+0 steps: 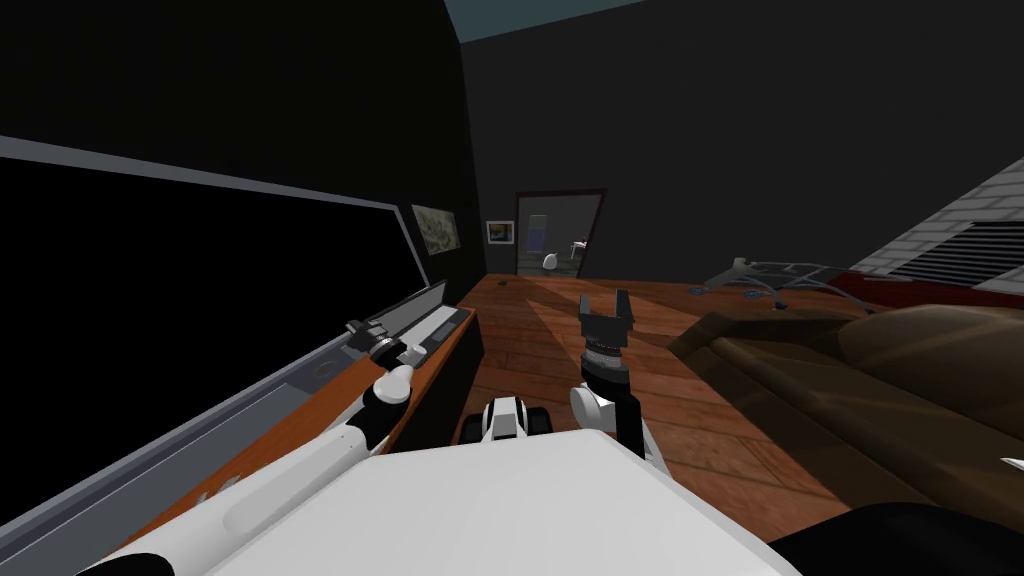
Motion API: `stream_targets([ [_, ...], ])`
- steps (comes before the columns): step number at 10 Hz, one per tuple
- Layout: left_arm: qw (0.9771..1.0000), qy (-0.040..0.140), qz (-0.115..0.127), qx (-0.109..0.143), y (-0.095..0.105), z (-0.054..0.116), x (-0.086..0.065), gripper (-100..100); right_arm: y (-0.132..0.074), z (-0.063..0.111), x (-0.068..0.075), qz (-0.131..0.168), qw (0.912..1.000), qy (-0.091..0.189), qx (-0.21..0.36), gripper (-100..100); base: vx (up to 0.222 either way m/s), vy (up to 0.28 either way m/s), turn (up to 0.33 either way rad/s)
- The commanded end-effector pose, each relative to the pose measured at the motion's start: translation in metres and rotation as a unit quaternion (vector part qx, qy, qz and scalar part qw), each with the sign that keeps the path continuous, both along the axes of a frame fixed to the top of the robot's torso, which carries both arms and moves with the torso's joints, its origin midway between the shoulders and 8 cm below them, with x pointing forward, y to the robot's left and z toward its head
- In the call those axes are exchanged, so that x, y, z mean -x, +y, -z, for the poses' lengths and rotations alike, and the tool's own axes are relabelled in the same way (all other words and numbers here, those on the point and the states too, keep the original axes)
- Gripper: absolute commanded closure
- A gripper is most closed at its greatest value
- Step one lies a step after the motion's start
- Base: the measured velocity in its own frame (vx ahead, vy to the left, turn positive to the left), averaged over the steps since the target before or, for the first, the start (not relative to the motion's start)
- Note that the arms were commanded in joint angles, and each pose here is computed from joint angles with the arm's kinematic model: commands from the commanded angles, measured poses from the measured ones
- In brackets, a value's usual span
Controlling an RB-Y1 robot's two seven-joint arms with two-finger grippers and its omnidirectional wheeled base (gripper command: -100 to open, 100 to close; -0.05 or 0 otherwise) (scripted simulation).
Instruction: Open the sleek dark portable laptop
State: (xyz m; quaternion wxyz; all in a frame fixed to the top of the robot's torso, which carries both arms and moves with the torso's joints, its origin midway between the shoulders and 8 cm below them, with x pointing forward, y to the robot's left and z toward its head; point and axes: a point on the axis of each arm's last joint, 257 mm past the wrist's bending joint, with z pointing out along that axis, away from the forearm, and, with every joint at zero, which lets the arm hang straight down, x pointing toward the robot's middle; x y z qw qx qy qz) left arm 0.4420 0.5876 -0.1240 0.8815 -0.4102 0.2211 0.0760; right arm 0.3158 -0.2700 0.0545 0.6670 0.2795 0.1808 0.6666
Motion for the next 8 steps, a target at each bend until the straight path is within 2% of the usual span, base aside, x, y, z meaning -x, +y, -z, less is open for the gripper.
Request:
stream_targets([
  [1,0.9999,-0.003,-0.005,-0.011,-0.005,0.005,0.012,100,0.0,0.0,0.0,0.0,1.0,0.0,0.0,0,0.023,0.01,-0.048],
  [2,0.9998,-0.003,-0.007,-0.017,-0.009,0.012,0.022,100,0.0,0.0,0.0,0.0,1.0,0.0,0.0,0,0.052,0.023,-0.08],
  [4,0.9997,-0.007,-0.01,-0.022,-0.01,0.01,0.024,100,0.0,0.0,0.0,0.0,1.0,0.0,0.0,0,0.034,0.016,-0.013],
  [5,0.9994,-0.009,-0.012,-0.031,-0.015,0.016,0.035,100,0.0,0.0,0.0,0.0,1.0,0.0,0.0,0,0.035,0.026,-0.053],
  [6,0.9993,-0.011,-0.014,-0.034,-0.016,0.014,0.036,100,0.0,0.0,0.0,0.0,1.0,0.0,0.0,0,0.027,0.014,-0.02],
  [8,0.9982,-0.016,-0.02,-0.054,-0.027,0.024,0.059,100,0.0,0.0,0.0,0.0,1.0,0.0,0.0,0,0.044,0.022,-0.065],
])
